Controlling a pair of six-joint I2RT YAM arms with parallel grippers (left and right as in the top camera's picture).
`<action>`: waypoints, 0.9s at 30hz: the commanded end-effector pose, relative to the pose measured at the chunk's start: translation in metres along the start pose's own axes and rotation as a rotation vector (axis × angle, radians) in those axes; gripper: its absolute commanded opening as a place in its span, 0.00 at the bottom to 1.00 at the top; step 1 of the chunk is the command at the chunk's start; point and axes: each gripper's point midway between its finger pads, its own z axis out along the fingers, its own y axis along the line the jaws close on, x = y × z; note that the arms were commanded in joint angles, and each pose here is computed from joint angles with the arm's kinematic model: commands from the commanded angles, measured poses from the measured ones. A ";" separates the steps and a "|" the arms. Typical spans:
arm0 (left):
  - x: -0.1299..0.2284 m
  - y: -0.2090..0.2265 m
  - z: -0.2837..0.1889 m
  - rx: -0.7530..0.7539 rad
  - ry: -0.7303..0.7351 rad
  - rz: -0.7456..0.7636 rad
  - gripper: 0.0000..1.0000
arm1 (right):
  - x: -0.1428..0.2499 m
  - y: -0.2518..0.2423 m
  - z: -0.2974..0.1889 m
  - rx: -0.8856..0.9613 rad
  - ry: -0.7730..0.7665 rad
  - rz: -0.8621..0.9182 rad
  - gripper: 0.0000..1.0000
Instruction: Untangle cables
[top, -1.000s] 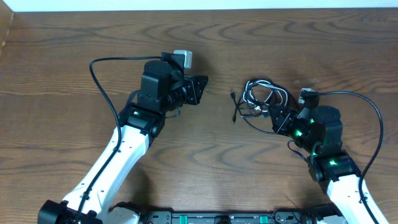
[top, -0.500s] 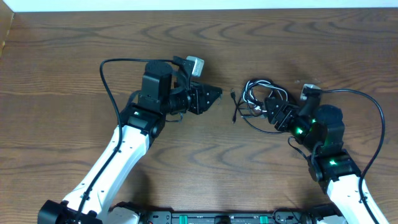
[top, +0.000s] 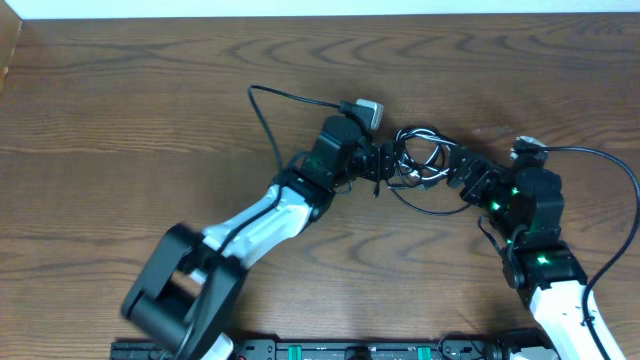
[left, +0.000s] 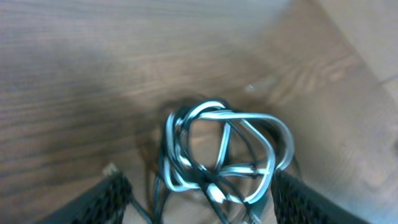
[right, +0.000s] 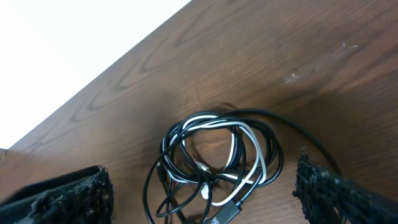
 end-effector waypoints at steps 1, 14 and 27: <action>0.006 0.017 0.023 -0.036 -0.030 -0.001 0.68 | -0.008 0.009 -0.005 -0.043 -0.009 -0.014 0.92; 0.052 0.019 0.073 -0.005 -0.050 0.028 0.58 | 0.015 -0.006 -0.005 0.018 0.087 -0.002 0.93; 0.071 0.022 0.075 -0.081 -0.007 0.040 0.08 | 0.033 -0.019 -0.008 0.071 0.162 0.009 0.92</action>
